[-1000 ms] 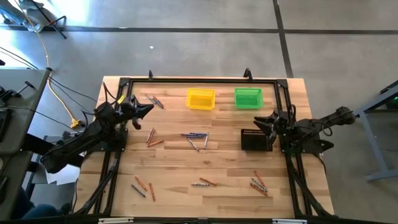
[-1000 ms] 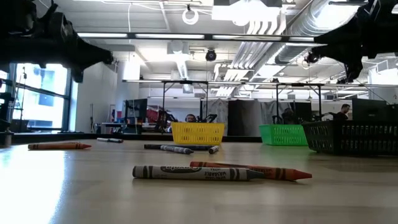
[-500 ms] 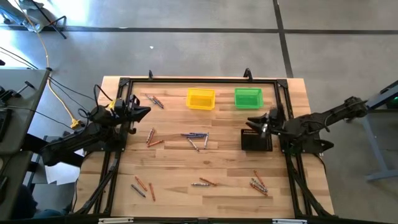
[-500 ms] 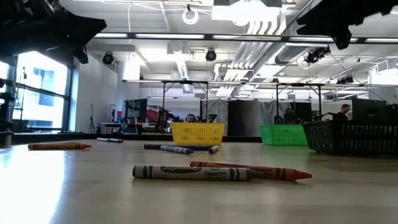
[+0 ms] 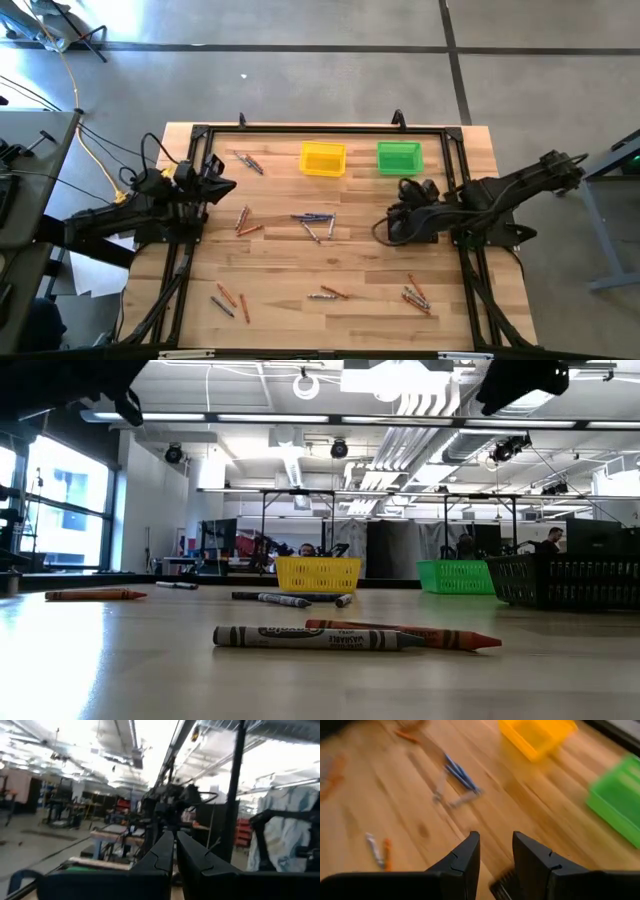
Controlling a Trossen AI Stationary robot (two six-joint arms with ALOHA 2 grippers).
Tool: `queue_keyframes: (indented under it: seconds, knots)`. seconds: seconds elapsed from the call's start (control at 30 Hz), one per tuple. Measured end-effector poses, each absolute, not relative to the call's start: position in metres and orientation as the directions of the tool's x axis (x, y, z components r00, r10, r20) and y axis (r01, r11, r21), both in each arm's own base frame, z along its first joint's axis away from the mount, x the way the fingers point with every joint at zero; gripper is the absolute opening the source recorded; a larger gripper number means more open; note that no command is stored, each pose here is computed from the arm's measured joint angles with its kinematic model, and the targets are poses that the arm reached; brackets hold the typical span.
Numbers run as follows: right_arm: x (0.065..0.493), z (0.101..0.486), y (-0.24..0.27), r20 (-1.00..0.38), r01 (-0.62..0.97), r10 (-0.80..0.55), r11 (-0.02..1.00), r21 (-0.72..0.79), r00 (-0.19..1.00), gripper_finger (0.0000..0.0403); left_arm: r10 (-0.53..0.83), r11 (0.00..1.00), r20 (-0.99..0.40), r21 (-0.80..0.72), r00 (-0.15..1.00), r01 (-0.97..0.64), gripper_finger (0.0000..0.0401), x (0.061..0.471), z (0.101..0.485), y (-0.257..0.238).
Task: Sort crayons
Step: Put the orange crayon into the green bin
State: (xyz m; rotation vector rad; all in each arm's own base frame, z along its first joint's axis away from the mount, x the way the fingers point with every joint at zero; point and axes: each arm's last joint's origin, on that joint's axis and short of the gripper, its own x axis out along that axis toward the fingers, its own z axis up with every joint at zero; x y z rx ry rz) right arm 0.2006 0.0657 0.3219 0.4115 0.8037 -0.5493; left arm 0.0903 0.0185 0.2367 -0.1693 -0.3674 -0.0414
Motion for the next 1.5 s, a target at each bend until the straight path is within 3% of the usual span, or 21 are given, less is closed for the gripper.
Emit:
queue_keyframes:
  seconds: [0.27, 0.6, 0.83, 0.97, 1.2, 1.5]
  knots:
    - [0.203, 0.31, 0.071, -0.911, 0.74, -0.266, 0.671, 0.059, 0.314, 0.011, 0.037, 0.978, 0.116, -0.207, 0.993, -0.013, 0.001, 0.124, 0.237, 0.022]
    - [0.206, 0.273, 0.089, -0.992, 0.843, -0.086, 0.537, 0.035, 0.096, 0.011, -0.065, 0.969, -0.128, -0.246, 0.99, 0.032, 0.001, 0.176, 0.241, 0.013]
    - [0.209, 0.239, 0.107, -0.993, 0.879, 0.023, 0.468, -0.088, -0.112, 0.011, -0.153, 0.978, -0.159, -0.163, 0.975, 0.127, 0.001, 0.198, 0.252, -0.002]
    - [0.211, 0.221, 0.115, -0.978, 0.863, 0.046, 0.481, -0.156, -0.202, 0.011, -0.196, 0.978, -0.136, -0.098, 0.971, 0.184, 0.001, 0.201, 0.26, -0.011]
    - [0.217, 0.186, 0.122, -0.974, 0.857, 0.117, 0.504, -0.109, -0.192, 0.011, -0.162, 0.985, -0.172, -0.083, 0.972, 0.149, 0.001, 0.199, 0.257, -0.022]
    - [0.223, 0.157, 0.127, -0.971, 0.833, 0.23, 0.548, 0.076, -0.062, 0.011, -0.077, 0.997, -0.187, -0.019, 0.979, 0.075, 0.001, 0.198, 0.256, -0.026]
